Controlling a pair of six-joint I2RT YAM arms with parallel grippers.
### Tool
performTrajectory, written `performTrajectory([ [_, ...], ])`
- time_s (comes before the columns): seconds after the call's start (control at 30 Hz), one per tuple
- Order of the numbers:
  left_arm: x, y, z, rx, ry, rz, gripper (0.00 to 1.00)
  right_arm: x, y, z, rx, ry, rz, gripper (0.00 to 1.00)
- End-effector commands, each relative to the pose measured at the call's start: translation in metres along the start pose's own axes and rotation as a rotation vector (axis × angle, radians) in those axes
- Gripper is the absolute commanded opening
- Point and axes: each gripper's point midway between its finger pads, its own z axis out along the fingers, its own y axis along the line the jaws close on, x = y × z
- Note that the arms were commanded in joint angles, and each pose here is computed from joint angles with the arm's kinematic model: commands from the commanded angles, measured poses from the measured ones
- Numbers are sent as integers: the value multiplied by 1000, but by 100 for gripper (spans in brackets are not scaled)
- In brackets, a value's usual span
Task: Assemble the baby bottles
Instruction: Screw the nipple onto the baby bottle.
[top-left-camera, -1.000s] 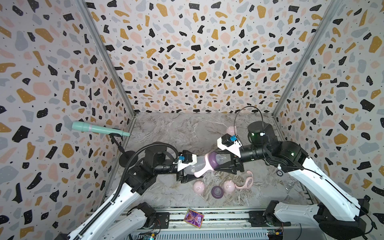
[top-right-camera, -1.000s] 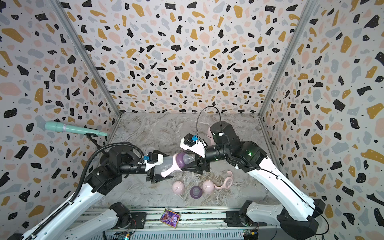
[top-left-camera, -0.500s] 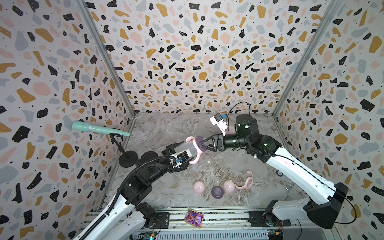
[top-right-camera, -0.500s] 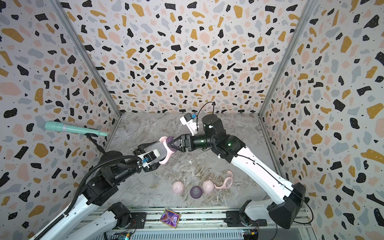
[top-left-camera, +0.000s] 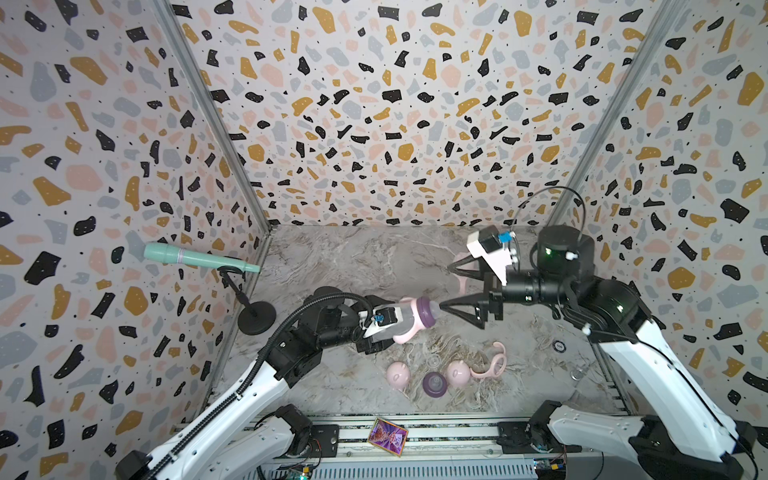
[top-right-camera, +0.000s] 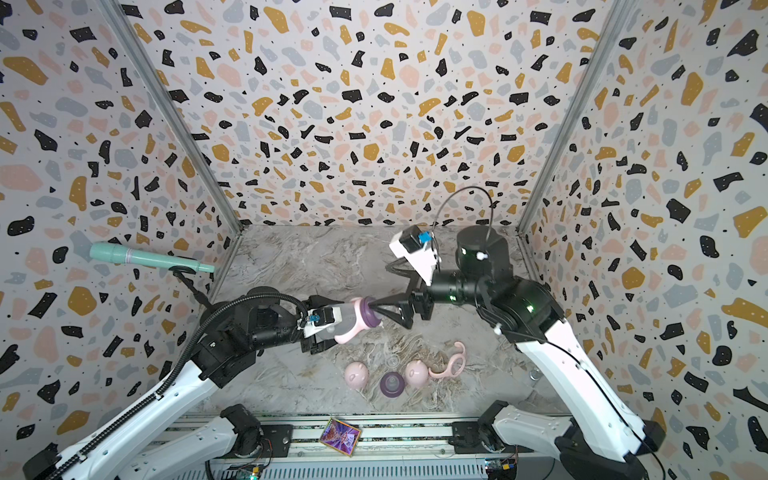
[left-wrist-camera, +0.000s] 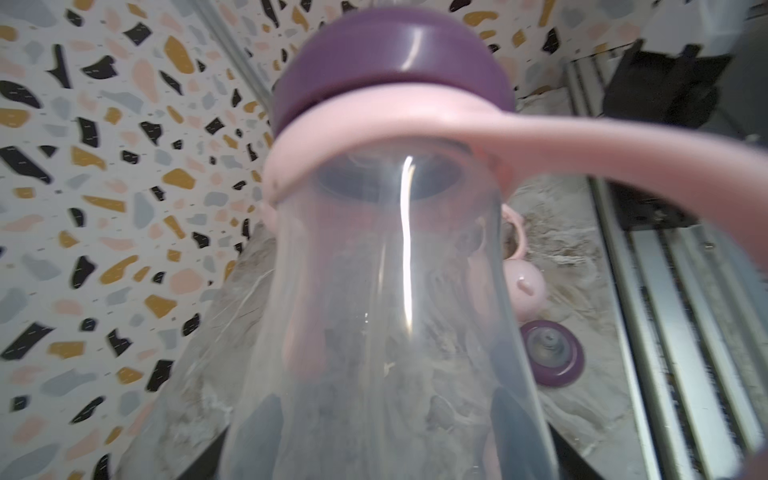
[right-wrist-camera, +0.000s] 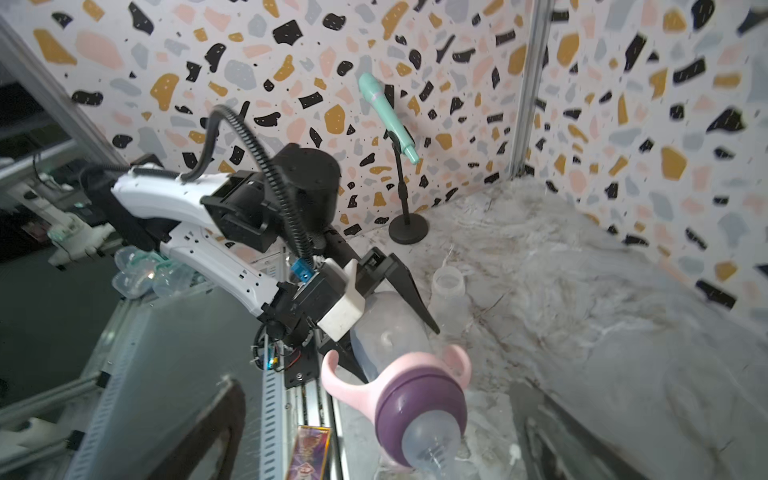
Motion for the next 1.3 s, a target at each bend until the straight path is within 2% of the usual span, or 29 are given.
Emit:
performTrajectory([
  [0.0, -47, -30, -14, 220, -169, 2, 0, 30, 7, 4, 8, 63, -205, 100],
  [0.1, -52, -41, -17, 310, -182, -9, 0, 37, 18, 5, -27, 56, -224, 100],
  [0.23, -53, -46, -20, 344, -177, -9, 0, 40, 33, 9, -73, 44, -239, 100],
  [0.6, -56, -47, -21, 356, -187, -23, 0, 60, 44, 25, -110, 141, -249, 89],
  [1.03, -71, -49, -29, 368, -243, -24, 0, 80, 36, 28, -70, 189, -234, 93],
  [1.27, -71, -48, -28, 364, -244, -35, 0, 82, 35, 30, -68, 198, -224, 85],
])
